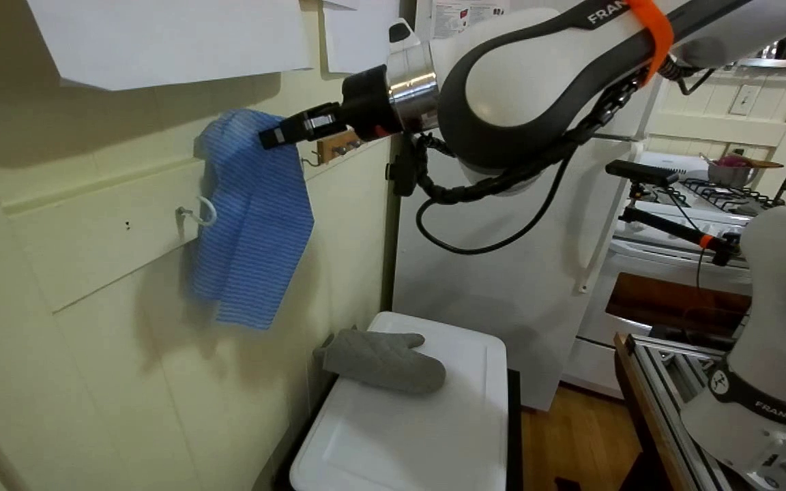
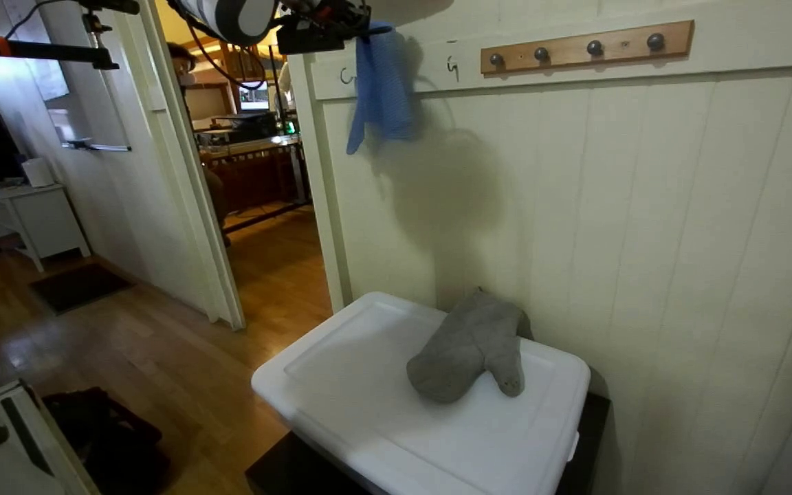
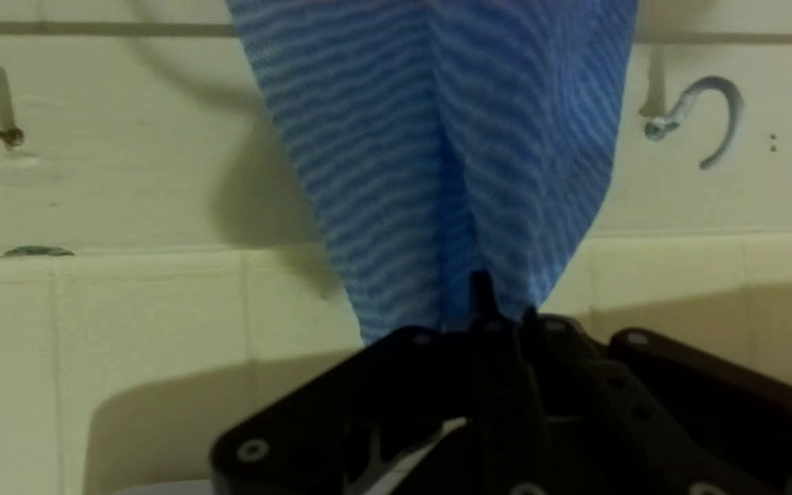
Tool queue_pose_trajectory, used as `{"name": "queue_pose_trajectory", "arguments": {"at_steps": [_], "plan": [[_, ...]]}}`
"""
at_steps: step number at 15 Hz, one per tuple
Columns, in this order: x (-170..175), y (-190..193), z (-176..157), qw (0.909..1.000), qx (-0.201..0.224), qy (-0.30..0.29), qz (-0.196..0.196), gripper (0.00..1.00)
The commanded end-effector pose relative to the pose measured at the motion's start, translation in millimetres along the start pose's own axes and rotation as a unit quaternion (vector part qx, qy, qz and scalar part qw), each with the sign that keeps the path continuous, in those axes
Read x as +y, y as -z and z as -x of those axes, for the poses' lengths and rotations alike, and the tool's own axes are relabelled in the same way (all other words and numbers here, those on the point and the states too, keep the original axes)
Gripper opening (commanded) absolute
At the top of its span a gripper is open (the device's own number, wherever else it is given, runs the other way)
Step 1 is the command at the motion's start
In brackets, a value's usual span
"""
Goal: Hang the blue cloth
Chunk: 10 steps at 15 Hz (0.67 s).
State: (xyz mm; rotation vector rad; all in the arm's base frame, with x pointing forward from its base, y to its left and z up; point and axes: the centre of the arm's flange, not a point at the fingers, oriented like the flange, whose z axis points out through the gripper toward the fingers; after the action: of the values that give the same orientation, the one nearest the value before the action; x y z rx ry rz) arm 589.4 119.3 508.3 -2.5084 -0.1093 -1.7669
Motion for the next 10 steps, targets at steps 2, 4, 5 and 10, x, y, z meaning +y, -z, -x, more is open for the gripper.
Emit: {"name": "queue_pose_trajectory", "arguments": {"at_steps": [2,4,5,10], "plan": [[8.4,-18.5,4.8,0.9978,-0.032,0.011,0.058,0.00],[15.7,-26.3,13.3,0.9976,-0.037,0.011,0.058,0.00],[15.1,-29.4,15.4,0.9978,-0.036,0.009,0.054,0.00],[-2.9,-29.1,-2.9,0.9996,0.003,0.000,0.028,0.00]]}}
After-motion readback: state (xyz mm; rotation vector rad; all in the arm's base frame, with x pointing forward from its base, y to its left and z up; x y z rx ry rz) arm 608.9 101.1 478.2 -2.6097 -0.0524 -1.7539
